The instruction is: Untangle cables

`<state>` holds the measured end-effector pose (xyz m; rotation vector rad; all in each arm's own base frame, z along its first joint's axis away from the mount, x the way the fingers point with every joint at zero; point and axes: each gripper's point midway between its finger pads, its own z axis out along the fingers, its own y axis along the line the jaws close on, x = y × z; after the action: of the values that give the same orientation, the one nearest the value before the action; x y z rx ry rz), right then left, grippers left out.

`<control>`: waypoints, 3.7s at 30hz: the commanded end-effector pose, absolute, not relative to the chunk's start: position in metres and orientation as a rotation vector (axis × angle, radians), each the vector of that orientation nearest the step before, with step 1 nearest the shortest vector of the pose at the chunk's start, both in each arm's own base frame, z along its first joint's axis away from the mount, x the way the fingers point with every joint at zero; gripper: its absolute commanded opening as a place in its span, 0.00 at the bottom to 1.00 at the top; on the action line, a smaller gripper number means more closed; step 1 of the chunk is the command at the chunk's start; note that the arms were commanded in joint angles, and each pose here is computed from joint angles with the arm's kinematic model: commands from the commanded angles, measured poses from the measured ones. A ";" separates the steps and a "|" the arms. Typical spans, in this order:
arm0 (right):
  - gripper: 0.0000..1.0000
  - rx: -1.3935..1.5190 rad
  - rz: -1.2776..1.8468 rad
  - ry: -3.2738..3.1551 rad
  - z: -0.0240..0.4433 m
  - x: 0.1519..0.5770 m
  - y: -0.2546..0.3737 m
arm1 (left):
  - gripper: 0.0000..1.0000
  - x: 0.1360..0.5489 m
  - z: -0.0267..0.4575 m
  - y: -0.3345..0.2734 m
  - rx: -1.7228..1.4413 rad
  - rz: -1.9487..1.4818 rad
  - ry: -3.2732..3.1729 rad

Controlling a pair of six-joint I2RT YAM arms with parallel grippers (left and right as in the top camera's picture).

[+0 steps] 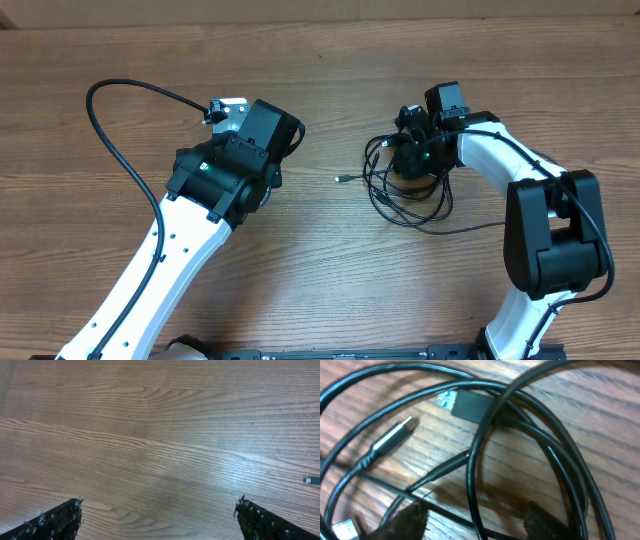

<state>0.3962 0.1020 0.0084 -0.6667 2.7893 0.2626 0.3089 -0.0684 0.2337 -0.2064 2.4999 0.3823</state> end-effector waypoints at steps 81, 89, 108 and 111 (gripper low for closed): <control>0.70 0.015 0.326 2.903 0.105 0.398 0.099 | 1.00 0.316 0.236 -0.077 -0.203 0.299 2.487; 0.74 0.049 0.365 2.927 0.046 0.379 0.100 | 1.00 0.316 0.236 -0.077 -0.203 0.299 2.486; 0.89 -0.212 0.421 2.823 0.028 0.393 0.112 | 1.00 0.316 0.236 -0.077 -0.203 0.299 2.487; 0.88 -0.209 0.421 2.849 0.011 0.394 0.112 | 0.99 0.316 0.236 -0.077 -0.202 0.299 2.487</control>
<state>0.3964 0.1119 0.0327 -0.1810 2.8142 0.4139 0.3159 -0.0797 0.2335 -0.2116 2.4920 0.2964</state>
